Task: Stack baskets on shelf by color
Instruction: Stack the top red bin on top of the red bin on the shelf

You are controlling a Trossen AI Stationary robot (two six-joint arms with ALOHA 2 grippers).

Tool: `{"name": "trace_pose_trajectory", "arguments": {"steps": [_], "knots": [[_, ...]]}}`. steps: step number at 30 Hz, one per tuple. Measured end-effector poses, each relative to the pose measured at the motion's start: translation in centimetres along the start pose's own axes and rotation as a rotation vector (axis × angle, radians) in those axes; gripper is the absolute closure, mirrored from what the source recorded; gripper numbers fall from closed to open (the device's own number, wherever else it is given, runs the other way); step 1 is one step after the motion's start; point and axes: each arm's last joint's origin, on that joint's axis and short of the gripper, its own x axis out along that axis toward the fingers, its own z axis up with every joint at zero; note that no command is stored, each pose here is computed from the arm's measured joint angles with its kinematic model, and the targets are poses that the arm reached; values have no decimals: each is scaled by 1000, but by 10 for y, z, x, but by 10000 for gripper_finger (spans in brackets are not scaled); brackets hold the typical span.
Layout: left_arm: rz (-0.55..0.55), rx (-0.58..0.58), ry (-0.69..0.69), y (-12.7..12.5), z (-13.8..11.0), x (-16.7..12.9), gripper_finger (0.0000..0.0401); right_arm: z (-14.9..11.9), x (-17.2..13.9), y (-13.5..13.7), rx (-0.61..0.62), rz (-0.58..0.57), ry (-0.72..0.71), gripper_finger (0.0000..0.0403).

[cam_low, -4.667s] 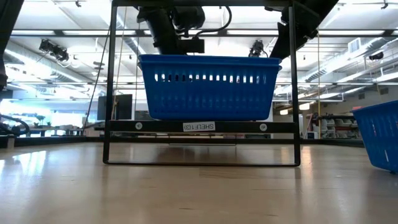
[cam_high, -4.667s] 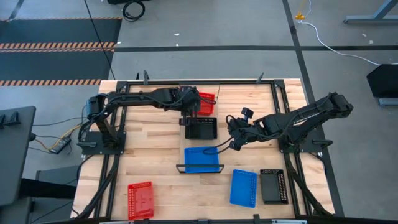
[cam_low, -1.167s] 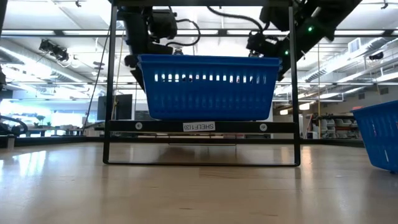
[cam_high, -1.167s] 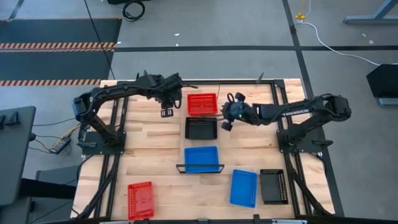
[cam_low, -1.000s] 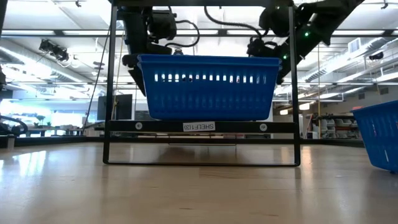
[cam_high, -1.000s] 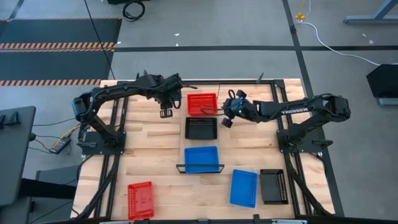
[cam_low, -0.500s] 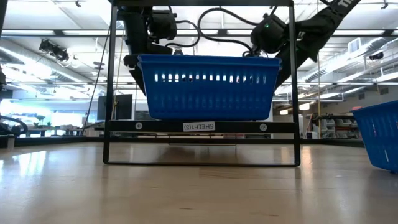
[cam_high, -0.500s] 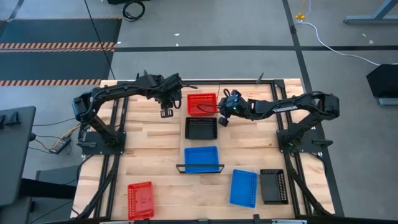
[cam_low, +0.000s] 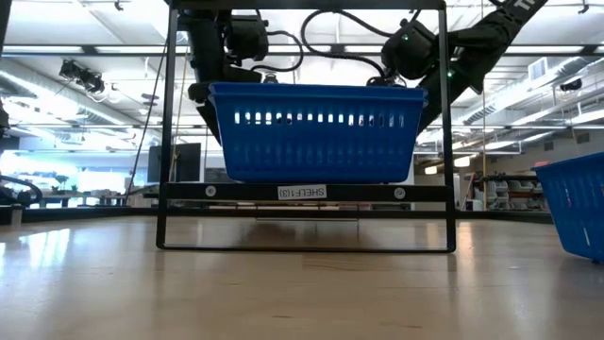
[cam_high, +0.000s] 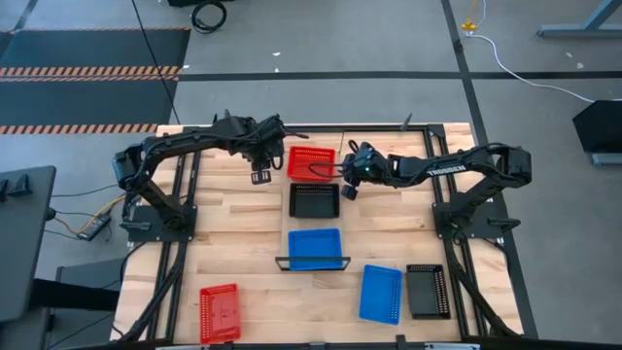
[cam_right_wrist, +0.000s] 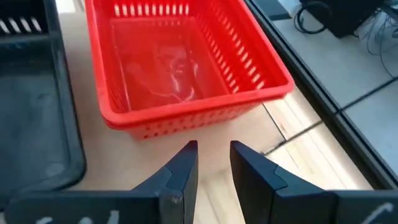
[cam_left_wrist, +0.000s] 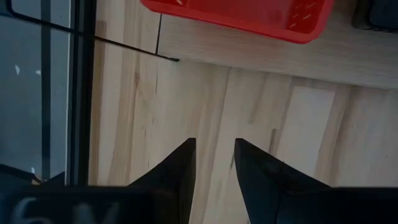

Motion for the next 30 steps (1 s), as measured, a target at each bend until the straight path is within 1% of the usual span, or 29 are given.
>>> {"name": "trace_pose_trajectory", "arguments": {"steps": [2,5,9,11,14,17,20,24,27,30], "knots": [[0,-5,0,0,0,0,284,-1,0,-1,-4,-23,16,302],[1,-43,-11,0,1,0,284,-4,0,-2,-11,-69,41,302],[-37,-78,-42,-5,-1,14,284,-3,0,-2,-7,-74,38,302],[-46,-70,-41,-8,-5,25,284,-3,0,-2,-6,-74,37,302],[-54,-16,-10,-15,-16,43,284,-3,0,-2,-5,-74,36,302],[-47,7,-22,-19,-21,54,284,-2,0,-2,-2,-74,25,302],[-29,15,-71,-19,-18,58,284,0,-1,-2,4,-74,8,302],[0,27,-178,-21,-7,56,284,0,0,-2,6,-64,1,302],[-35,49,-244,-26,0,54,284,0,0,-2,12,-61,2,302],[-52,71,-265,-31,3,52,284,0,0,-2,12,-49,2,302]]}}
